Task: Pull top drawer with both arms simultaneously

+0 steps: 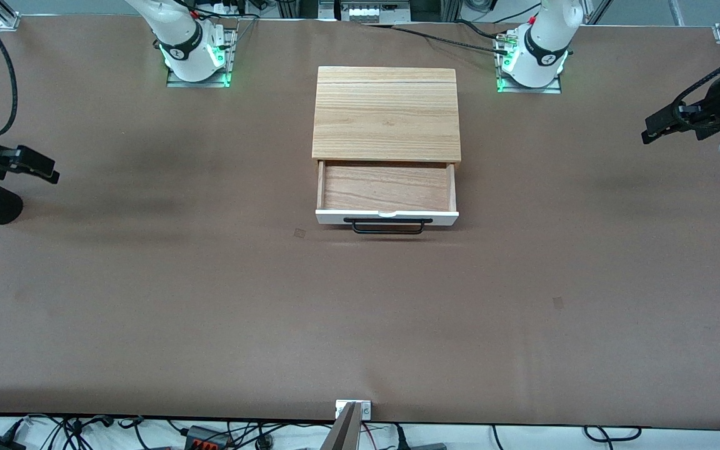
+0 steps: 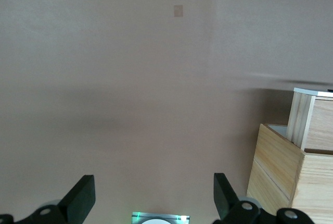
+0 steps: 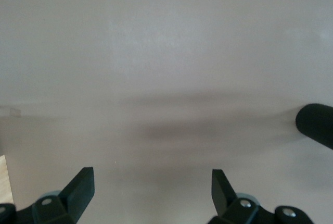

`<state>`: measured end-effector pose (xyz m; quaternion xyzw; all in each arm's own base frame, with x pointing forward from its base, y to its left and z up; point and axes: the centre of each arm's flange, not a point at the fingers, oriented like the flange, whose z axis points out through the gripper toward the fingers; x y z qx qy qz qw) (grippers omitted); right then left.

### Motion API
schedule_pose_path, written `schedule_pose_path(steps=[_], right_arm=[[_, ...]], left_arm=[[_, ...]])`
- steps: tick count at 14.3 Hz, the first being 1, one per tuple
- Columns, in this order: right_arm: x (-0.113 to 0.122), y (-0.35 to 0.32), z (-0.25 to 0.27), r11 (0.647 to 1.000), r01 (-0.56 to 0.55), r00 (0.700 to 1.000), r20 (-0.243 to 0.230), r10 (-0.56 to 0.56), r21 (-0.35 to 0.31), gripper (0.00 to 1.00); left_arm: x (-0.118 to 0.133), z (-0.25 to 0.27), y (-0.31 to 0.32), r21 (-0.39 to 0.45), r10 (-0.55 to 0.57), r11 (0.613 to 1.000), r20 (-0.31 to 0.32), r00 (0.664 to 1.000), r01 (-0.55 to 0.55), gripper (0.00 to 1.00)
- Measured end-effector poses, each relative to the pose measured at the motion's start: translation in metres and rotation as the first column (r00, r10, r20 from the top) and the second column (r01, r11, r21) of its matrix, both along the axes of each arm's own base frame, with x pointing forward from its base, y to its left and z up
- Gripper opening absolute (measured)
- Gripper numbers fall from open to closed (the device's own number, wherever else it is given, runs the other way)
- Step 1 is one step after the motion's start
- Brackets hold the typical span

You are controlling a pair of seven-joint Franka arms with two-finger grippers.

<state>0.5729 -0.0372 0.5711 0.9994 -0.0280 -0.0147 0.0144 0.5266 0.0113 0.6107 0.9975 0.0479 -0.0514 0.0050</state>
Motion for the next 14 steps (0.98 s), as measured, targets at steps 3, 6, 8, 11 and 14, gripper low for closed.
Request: schedule_pose_path(steps=[3, 6, 8, 11, 14], right_arm=[[-0.015, 0.003, 0.005, 1.0, -0.004, 1.0, 0.005, 0.004, -0.002, 1.0], [-0.015, 0.007, 0.007, 1.0, -0.011, 1.0, 0.017, 0.011, -0.002, 1.0], [-0.014, 0.009, 0.007, 1.0, -0.016, 1.0, 0.022, 0.016, -0.003, 1.0], [-0.014, 0.013, 0.007, 1.0, -0.023, 0.999, 0.023, 0.023, -0.003, 1.0], [-0.014, 0.015, 0.007, 1.0, -0.027, 0.999, 0.023, 0.027, -0.003, 1.0]], left_arm=[[0.0, 0.0, 0.0, 0.0, 0.0, 1.0, 0.0, 1.0, 0.0, 1.0], [0.0, 0.0, 0.0, 0.0, 0.0, 1.0, 0.0, 1.0, 0.0, 1.0], [0.0, 0.0, 0.0, 0.0, 0.0, 1.0, 0.0, 1.0, 0.0, 1.0], [0.0, 0.0, 0.0, 0.0, 0.0, 1.0, 0.0, 1.0, 0.0, 1.0], [0.0, 0.0, 0.0, 0.0, 0.0, 1.0, 0.0, 1.0, 0.0, 1.0]])
